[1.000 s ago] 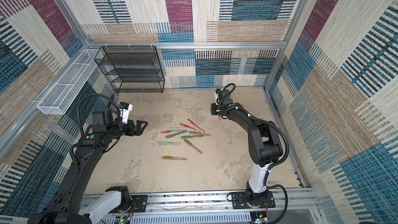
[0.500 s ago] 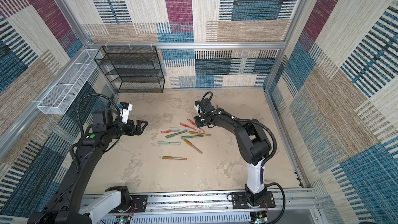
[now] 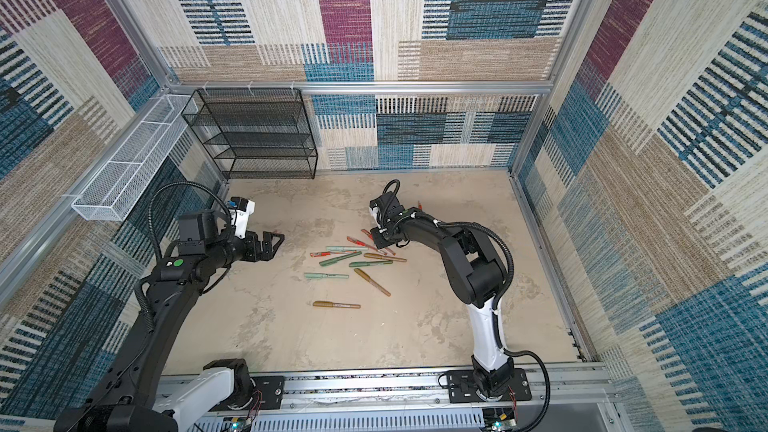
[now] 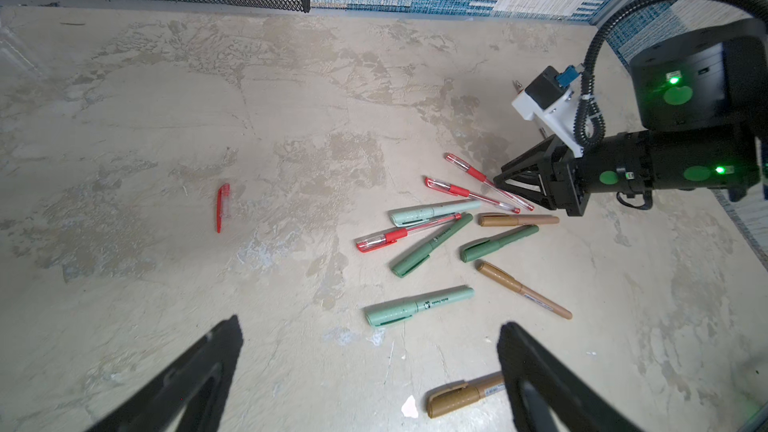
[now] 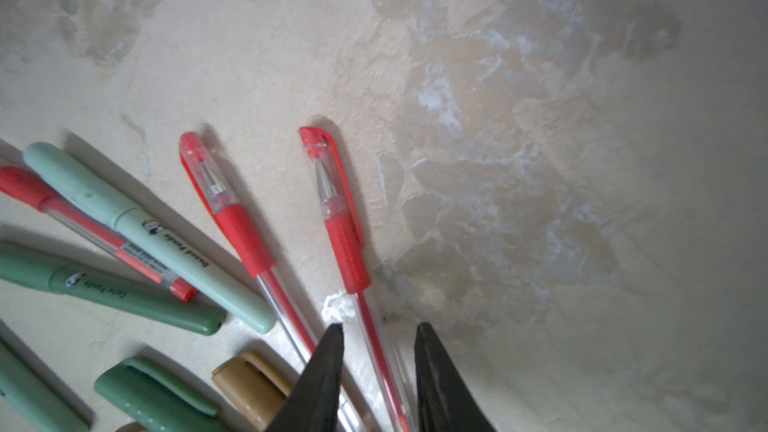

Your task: Open the pen caps

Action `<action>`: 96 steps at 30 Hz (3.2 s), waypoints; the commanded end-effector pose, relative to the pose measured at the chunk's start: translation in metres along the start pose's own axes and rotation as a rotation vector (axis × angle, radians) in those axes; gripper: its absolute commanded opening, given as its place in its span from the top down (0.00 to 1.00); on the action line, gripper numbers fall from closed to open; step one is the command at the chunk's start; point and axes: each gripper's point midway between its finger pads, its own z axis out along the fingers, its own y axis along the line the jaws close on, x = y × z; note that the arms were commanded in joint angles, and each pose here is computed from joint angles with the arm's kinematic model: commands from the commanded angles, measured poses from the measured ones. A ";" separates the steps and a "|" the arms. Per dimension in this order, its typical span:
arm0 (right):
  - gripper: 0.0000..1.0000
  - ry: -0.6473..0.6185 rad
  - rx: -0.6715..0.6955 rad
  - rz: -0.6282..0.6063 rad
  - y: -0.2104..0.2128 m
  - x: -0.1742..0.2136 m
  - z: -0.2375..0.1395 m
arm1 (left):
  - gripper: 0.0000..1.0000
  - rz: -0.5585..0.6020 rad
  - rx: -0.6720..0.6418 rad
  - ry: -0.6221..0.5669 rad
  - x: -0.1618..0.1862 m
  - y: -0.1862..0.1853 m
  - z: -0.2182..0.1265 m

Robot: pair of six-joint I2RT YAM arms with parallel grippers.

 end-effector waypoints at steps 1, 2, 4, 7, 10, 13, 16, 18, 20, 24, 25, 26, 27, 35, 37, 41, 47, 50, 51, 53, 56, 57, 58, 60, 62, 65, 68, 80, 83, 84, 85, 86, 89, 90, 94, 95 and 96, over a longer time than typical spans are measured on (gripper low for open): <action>0.68 0.000 0.026 -0.021 -0.004 0.000 0.003 | 0.00 0.001 0.009 -0.029 -0.006 -0.002 -0.001; 0.69 0.002 0.036 -0.023 -0.006 0.000 0.005 | 0.00 0.001 0.011 -0.027 -0.005 -0.002 -0.001; 0.70 0.022 0.048 -0.019 -0.008 0.003 0.009 | 0.00 0.001 0.006 -0.017 -0.003 -0.002 -0.002; 0.74 0.018 0.063 -0.019 -0.011 0.004 0.011 | 0.00 0.005 -0.005 -0.023 -0.005 0.000 -0.003; 0.77 0.026 0.084 -0.026 -0.016 0.009 0.017 | 0.00 0.004 0.008 -0.025 -0.003 -0.002 -0.002; 0.81 0.038 0.089 -0.029 -0.017 0.011 0.022 | 0.00 0.001 0.000 -0.021 -0.006 -0.001 -0.003; 0.84 0.029 0.093 -0.044 -0.018 0.010 0.025 | 0.00 0.004 0.006 -0.032 -0.006 -0.002 -0.002; 0.86 0.037 0.107 -0.048 -0.022 0.010 0.028 | 0.00 0.001 0.013 -0.026 -0.005 -0.003 -0.003; 0.88 0.037 0.121 -0.048 -0.024 0.006 0.026 | 0.00 0.000 0.008 -0.021 -0.006 -0.003 -0.004; 0.92 -0.031 0.112 -0.046 -0.020 -0.014 0.012 | 0.00 0.000 0.022 -0.035 -0.008 -0.006 -0.004; 0.92 -0.046 0.111 -0.041 -0.019 -0.020 0.007 | 0.00 -0.003 0.035 -0.034 -0.007 -0.008 -0.004; 0.93 -0.058 0.108 -0.033 -0.018 -0.025 0.002 | 0.00 -0.011 0.043 -0.031 -0.008 -0.009 -0.004; 0.94 -0.077 0.097 -0.022 -0.015 -0.030 -0.006 | 0.00 -0.019 0.053 -0.030 -0.009 -0.011 -0.004; 0.95 -0.281 -0.026 0.037 0.020 -0.063 -0.073 | 0.00 -0.072 0.159 -0.042 -0.015 -0.029 -0.005; 0.95 -0.335 -0.062 0.037 0.035 -0.066 -0.089 | 0.00 -0.078 0.177 -0.054 -0.018 -0.032 -0.006; 0.96 -0.422 -0.145 0.064 0.068 -0.071 -0.114 | 0.01 -0.105 0.255 -0.055 -0.018 -0.044 -0.007; 0.96 -0.509 -0.272 0.045 0.131 -0.074 -0.141 | 0.06 -0.151 0.331 -0.063 -0.020 -0.054 -0.007; 0.96 -0.520 -0.325 0.048 0.159 -0.074 -0.146 | 0.06 -0.188 0.372 -0.052 -0.020 -0.059 -0.008; 0.96 -0.528 -0.347 0.042 0.170 -0.073 -0.149 | 0.07 -0.191 0.389 -0.056 -0.021 -0.062 -0.009; 0.96 -0.544 -0.374 0.031 0.186 -0.070 -0.152 | 0.09 -0.198 0.416 -0.065 -0.022 -0.065 -0.008; 0.97 -0.556 -0.408 0.033 0.207 -0.067 -0.155 | 0.12 -0.222 0.422 -0.058 -0.021 -0.065 -0.006; 0.97 -0.555 -0.419 0.038 0.212 -0.067 -0.155 | 0.13 -0.231 0.417 -0.054 -0.021 -0.064 -0.005; 0.97 -0.554 -0.435 0.035 0.221 -0.064 -0.156 | 0.14 -0.241 0.412 -0.051 -0.021 -0.062 -0.004; 0.97 -0.563 -0.460 0.019 0.236 -0.061 -0.158 | 0.16 -0.257 0.410 -0.055 -0.021 -0.060 -0.001; 0.97 -0.560 -0.481 -0.005 0.250 -0.059 -0.157 | 0.20 -0.269 0.416 -0.058 -0.019 -0.060 0.002; 0.97 -0.533 -0.494 -0.025 0.264 -0.057 -0.154 | 0.27 -0.288 0.411 -0.051 -0.020 -0.059 0.002; 0.97 -0.547 -0.517 -0.054 0.279 -0.053 -0.159 | 0.37 -0.294 0.389 -0.062 -0.020 -0.054 0.004; 0.97 -0.527 -0.532 -0.072 0.295 -0.050 -0.156 | 0.84 -0.317 0.334 -0.061 -0.019 -0.044 0.007; 0.97 -0.552 -0.546 -0.072 0.296 -0.048 -0.160 | 0.97 -0.314 0.336 -0.072 -0.019 -0.044 0.006; 0.97 -0.554 -0.545 -0.072 0.295 -0.047 -0.160 | 1.00 -0.311 0.338 -0.075 -0.019 -0.045 0.006; 0.97 -0.548 -0.541 -0.077 0.295 -0.046 -0.157 | 1.00 -0.306 0.337 -0.073 -0.019 -0.045 0.006; 0.97 -0.539 -0.534 -0.078 0.295 -0.046 -0.155 | 1.00 -0.307 0.332 -0.069 -0.018 -0.044 0.005; 0.92 -0.540 -0.530 -0.075 0.294 -0.047 -0.156 | 1.00 -0.310 0.328 -0.069 -0.020 -0.043 0.005; 0.88 -0.551 -0.535 -0.071 0.294 -0.047 -0.158 | 1.00 -0.310 0.332 -0.073 -0.020 -0.044 0.005; 0.75 -0.537 -0.522 -0.085 0.295 -0.048 -0.151 | 1.00 -0.314 0.336 -0.067 -0.019 -0.044 0.005; 0.74 -0.532 -0.521 -0.089 0.297 -0.049 -0.151 | 1.00 -0.314 0.338 -0.065 -0.020 -0.045 0.004; 0.74 -0.532 -0.520 -0.091 0.297 -0.049 -0.150 | 1.00 -0.313 0.339 -0.065 -0.020 -0.045 0.005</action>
